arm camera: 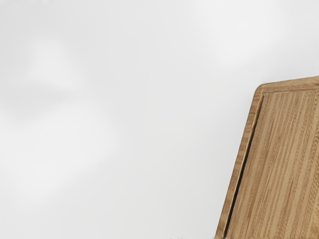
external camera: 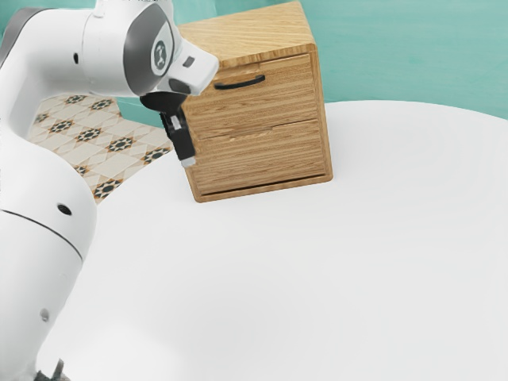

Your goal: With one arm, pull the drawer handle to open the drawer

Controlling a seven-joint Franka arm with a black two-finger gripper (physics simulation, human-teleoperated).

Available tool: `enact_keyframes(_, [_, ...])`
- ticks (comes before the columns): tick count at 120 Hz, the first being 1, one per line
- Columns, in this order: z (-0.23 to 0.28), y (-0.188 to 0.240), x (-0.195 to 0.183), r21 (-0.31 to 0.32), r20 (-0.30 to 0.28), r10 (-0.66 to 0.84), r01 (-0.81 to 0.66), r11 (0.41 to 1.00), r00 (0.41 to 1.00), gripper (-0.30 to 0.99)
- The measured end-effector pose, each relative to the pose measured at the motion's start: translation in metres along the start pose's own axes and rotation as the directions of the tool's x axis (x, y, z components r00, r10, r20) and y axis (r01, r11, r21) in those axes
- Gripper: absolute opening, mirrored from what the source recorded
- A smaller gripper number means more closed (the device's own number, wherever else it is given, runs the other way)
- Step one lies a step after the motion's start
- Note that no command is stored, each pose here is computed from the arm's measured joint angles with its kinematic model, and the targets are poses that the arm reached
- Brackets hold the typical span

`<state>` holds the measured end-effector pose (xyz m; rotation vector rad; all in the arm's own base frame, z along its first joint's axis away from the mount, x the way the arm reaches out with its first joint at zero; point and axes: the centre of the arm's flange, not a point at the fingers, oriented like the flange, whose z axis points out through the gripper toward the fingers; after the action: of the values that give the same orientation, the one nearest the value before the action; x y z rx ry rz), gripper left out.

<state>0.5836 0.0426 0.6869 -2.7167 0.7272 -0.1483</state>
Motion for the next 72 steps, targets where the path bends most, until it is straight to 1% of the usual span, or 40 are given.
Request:
enact_keyframes(11, [0.014, -0.030, -0.012, 0.013, -0.034, 0.092, -0.091, 0.996, 0.995, 0.69])
enact_keyframes(18, [0.015, -0.040, -0.015, 0.030, -0.060, 0.159, -0.157, 0.987, 0.985, 0.68])
enact_keyframes(21, [0.010, -0.041, -0.012, 0.047, -0.076, 0.197, -0.194, 0.980, 0.978, 0.68])
enact_keyframes(24, [0.001, -0.038, -0.004, 0.067, -0.098, 0.243, -0.237, 0.969, 0.965, 0.68])
enact_keyframes(28, [0.000, -0.038, 0.015, 0.086, -0.132, 0.314, -0.304, 0.949, 0.940, 0.68])
enact_keyframes(32, [0.014, -0.044, 0.040, 0.085, -0.166, 0.380, -0.371, 0.925, 0.910, 0.68])
enact_keyframes(36, [0.035, -0.047, 0.063, 0.084, -0.173, 0.437, -0.428, 0.900, 0.883, 0.68])
enact_keyframes(40, [0.052, -0.051, 0.076, 0.085, -0.170, 0.473, -0.465, 0.881, 0.865, 0.68])
enact_keyframes(46, [0.065, -0.061, 0.082, 0.108, -0.140, 0.498, -0.487, 0.867, 0.856, 0.68])
enact_keyframes(52, [0.075, -0.063, 0.087, 0.116, -0.125, 0.528, -0.516, 0.849, 0.840, 0.68])
enact_keyframes(56, [0.079, -0.065, 0.088, 0.124, -0.102, 0.545, -0.533, 0.837, 0.832, 0.68])
enact_keyframes(65, [0.070, -0.072, 0.084, 0.170, -0.030, 0.561, -0.549, 0.819, 0.827, 0.68])
enact_keyframes(72, [0.057, -0.076, 0.077, 0.200, 0.013, 0.567, -0.558, 0.806, 0.824, 0.68])
